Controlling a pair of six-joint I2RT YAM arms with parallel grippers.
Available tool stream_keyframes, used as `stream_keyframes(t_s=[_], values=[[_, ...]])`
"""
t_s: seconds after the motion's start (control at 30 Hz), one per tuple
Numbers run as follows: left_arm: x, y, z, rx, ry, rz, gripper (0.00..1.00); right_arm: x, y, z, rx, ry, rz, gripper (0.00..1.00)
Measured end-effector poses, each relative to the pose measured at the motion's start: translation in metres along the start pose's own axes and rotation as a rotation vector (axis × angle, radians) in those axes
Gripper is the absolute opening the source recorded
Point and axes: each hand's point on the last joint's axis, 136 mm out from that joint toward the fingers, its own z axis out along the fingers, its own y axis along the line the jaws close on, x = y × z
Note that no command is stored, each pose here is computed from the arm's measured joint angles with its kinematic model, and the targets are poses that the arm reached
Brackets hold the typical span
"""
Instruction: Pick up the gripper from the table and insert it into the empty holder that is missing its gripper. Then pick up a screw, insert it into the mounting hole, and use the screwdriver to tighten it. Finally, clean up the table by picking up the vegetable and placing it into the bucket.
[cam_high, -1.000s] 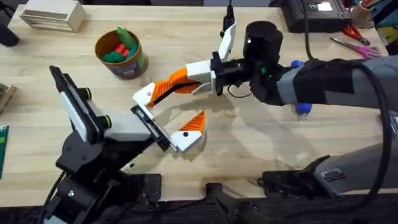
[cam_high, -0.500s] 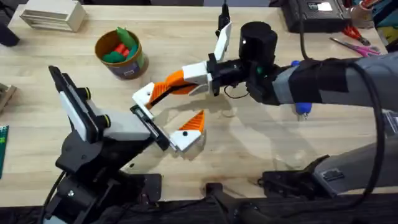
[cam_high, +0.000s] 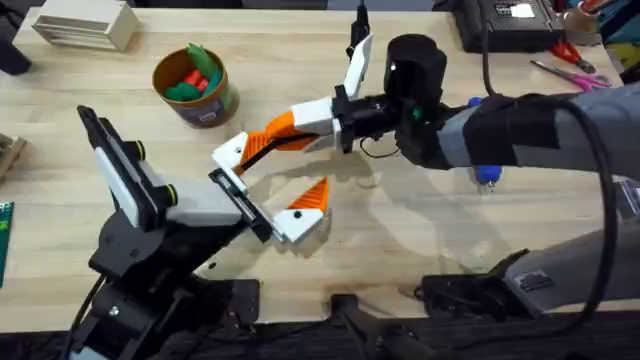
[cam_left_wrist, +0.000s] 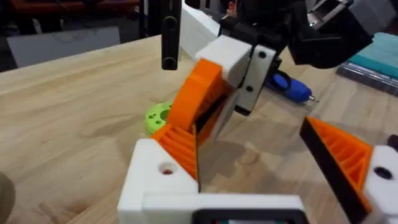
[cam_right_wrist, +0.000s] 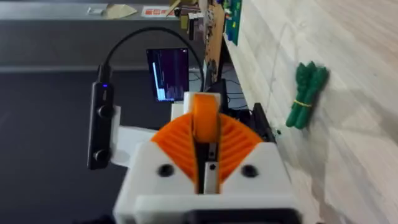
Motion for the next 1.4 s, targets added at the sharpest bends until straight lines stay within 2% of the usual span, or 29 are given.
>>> stream_keyframes(t_s=[0.1,0.3,0.37,0.4,0.47,0.5,0.53,0.87,1.03,1.13,1.17,1.23,1.4], values=[[0.000,-0.004,0.000,0.020,0.002,0.005,0.987,0.002,0.004,0.002,-0.020,0.018,-0.038,0.248],[0.001,-0.009,0.000,0.050,0.005,0.008,0.987,0.002,0.007,0.000,-0.031,0.023,-0.059,0.341],[0.001,-0.011,0.000,0.062,0.006,0.008,0.987,0.000,0.007,-0.003,-0.031,0.015,-0.061,0.406],[0.001,-0.012,0.000,0.067,0.007,0.008,0.987,-0.001,0.007,-0.004,-0.031,0.011,-0.058,0.463],[0.001,-0.013,0.000,0.074,0.008,0.008,0.987,-0.005,0.007,-0.007,-0.030,-0.001,-0.061,0.773],[0.001,-0.014,0.000,0.077,0.008,0.008,0.987,-0.006,0.007,-0.008,-0.030,-0.005,-0.063,0.873],[0.002,-0.015,0.000,0.084,0.009,0.008,0.987,-0.009,0.006,-0.011,-0.028,-0.016,-0.062,0.909],[0.002,-0.016,0.000,0.089,0.010,0.008,0.986,-0.005,0.004,-0.012,-0.028,0.006,-0.088,0.910],[0.002,-0.016,0.000,0.089,0.009,0.008,0.986,0.003,-0.007,-0.012,-0.005,0.040,-0.051,0.910],[0.002,-0.016,0.000,0.089,0.010,0.008,0.986,0.006,-0.008,-0.012,-0.007,0.056,-0.064,0.853],[0.002,-0.016,0.000,0.089,0.009,0.008,0.986,0.007,-0.007,-0.012,-0.008,0.058,-0.067,0.822],[0.002,-0.016,0.000,0.089,0.010,0.008,0.986,0.007,-0.007,-0.012,-0.010,0.063,-0.076,0.697],[0.002,-0.016,0.000,0.089,0.010,0.007,0.986,0.009,-0.007,-0.012,-0.014,0.070,-0.090,0.169]])
